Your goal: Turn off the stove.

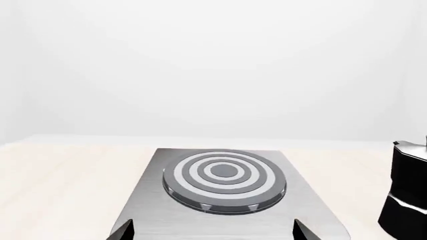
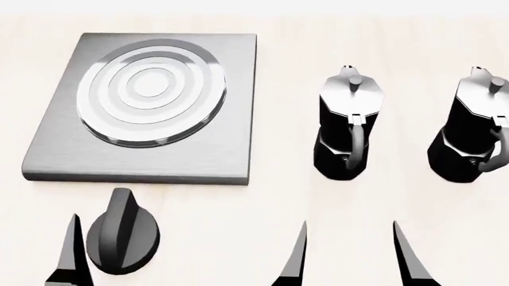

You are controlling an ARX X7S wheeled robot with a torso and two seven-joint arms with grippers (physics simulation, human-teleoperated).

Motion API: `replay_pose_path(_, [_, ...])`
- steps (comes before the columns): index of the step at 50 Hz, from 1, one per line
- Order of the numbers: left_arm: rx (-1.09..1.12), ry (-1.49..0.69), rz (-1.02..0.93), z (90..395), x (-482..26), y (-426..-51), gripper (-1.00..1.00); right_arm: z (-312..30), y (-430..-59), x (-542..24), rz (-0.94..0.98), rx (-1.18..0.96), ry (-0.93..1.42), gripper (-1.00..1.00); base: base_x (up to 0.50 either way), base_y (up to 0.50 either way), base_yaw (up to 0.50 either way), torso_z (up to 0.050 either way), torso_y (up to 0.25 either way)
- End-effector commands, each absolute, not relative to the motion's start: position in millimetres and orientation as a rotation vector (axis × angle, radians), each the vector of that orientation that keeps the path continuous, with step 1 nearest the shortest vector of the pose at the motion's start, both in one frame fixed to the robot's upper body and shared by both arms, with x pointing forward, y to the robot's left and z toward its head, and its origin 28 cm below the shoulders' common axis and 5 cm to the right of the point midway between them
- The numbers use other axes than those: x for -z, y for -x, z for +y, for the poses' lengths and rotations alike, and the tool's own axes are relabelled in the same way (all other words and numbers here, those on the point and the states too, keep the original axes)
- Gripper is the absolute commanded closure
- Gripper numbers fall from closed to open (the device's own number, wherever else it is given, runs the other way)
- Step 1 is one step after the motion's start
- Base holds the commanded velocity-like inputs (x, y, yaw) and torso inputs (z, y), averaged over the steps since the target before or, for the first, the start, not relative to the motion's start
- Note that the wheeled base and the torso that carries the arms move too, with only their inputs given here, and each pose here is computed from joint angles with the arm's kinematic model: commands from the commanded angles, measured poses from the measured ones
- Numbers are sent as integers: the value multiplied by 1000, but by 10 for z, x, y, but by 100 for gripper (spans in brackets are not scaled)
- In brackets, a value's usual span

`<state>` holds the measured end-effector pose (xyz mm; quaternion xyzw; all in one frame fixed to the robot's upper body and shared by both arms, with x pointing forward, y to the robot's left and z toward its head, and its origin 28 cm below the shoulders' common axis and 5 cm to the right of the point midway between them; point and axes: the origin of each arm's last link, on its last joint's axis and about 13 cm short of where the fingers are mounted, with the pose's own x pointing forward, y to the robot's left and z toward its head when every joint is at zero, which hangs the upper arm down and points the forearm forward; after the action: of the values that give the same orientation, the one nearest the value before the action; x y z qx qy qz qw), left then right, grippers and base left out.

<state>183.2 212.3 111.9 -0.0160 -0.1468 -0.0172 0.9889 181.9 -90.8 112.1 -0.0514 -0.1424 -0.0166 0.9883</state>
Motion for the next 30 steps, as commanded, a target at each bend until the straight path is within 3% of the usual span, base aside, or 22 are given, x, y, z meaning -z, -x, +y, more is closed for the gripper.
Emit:
replay_pose_path(1, [24, 41, -300, 2129, -1134, -1836, -100, -909, -1819, -1121, -285, 33, 101, -100, 0, 0, 0, 0, 0])
replay_pose_path(30, [116, 85, -376, 2011, -1446, -1739, -100, -904, -1824, -1116, -284, 28, 104, -100, 0, 0, 0, 0, 0])
